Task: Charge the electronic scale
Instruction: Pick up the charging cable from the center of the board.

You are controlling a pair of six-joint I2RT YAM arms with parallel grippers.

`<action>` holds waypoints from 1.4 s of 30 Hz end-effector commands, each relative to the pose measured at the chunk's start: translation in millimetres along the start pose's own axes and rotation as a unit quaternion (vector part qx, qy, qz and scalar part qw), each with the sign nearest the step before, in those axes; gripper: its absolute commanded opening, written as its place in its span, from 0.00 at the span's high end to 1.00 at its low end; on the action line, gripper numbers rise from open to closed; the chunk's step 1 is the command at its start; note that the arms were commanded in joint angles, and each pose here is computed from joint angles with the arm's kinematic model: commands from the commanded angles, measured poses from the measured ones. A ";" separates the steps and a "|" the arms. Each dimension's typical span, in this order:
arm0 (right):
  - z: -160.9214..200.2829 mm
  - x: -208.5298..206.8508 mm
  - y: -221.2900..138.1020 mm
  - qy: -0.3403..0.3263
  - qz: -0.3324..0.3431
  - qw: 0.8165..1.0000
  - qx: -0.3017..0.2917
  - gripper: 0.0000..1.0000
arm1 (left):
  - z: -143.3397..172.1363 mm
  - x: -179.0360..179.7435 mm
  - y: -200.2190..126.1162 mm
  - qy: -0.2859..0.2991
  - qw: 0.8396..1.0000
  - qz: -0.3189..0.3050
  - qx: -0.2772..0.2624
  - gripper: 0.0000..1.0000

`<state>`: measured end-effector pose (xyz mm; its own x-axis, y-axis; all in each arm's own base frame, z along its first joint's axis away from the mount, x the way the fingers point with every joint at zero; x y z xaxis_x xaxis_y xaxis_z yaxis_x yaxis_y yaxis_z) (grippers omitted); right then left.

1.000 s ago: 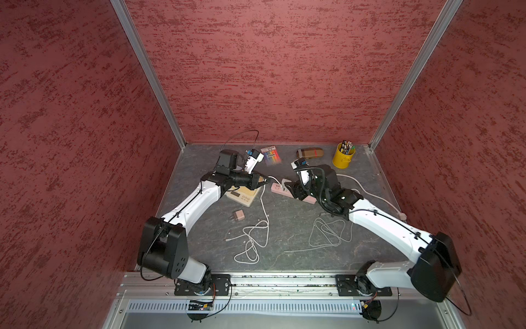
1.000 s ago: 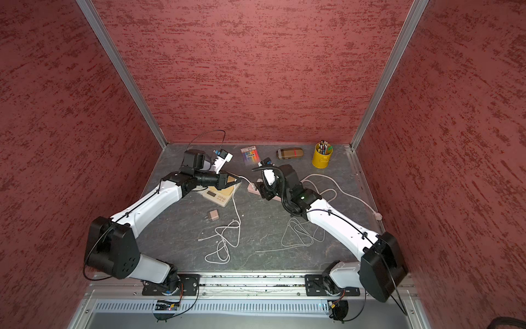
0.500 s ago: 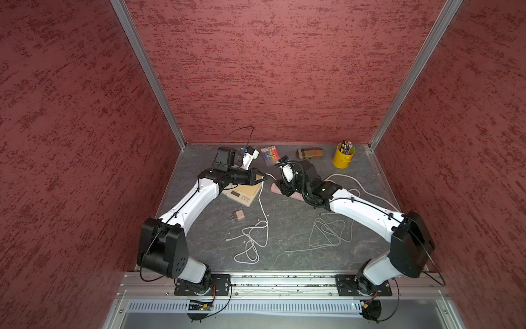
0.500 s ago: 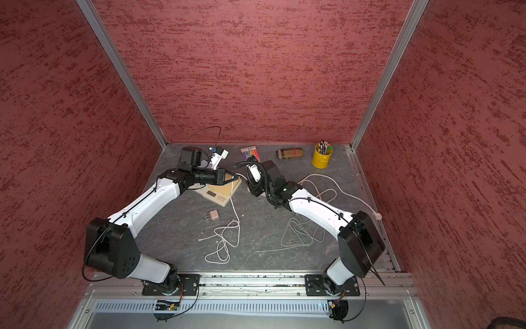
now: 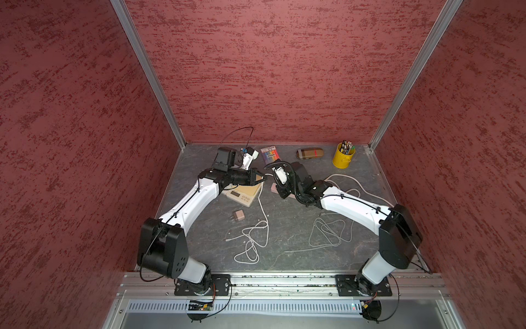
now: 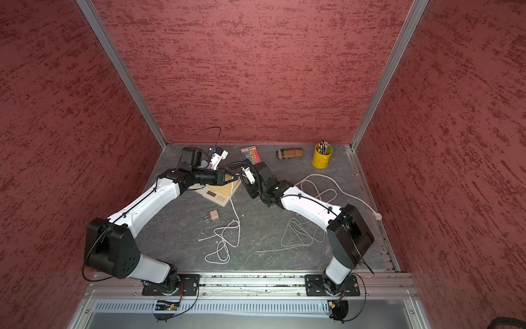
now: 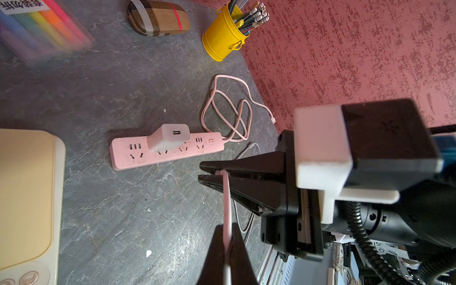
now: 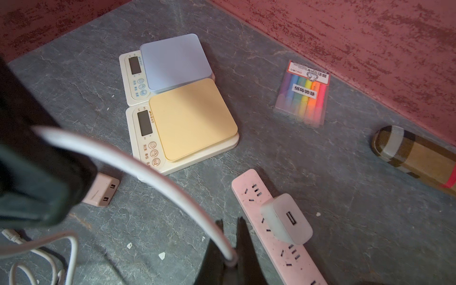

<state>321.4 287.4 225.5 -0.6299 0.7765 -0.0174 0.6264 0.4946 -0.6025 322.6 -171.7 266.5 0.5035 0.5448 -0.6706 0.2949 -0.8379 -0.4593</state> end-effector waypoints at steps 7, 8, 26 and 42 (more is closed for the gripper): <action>-12.3 14.4 -11.3 -0.068 -0.125 0.990 -0.022 1.00 | -6.2 -2.3 -2.9 0.029 1.000 0.002 -0.003 0.89; -10.2 13.9 -10.5 -0.074 -0.147 0.986 -0.023 1.00 | -7.0 -2.5 -2.3 0.033 0.999 0.005 -0.004 0.82; -10.8 -40.9 -0.3 -0.081 -0.303 0.940 -0.132 1.00 | -27.4 -10.0 35.3 0.085 0.991 0.098 -0.030 0.41; -7.3 -46.5 3.3 -0.066 -0.269 0.948 -0.157 1.00 | -26.9 -7.0 60.8 0.065 0.997 0.035 -0.021 1.00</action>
<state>354.8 255.6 216.0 -0.9304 0.3322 0.1552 0.2649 0.9016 -0.3420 359.8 -226.0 248.3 0.6129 0.4512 -0.6487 0.2576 -0.8902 -0.3757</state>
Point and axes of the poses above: each gripper's point midway between its finger pads, its own y axis out along the fingers, its own x axis along the line the jaws close on, z = x × y, the point moved 7 cm from there along -y, back along the fingers, and after that the axes turned 2 degrees about y, right-handed, at the moved point
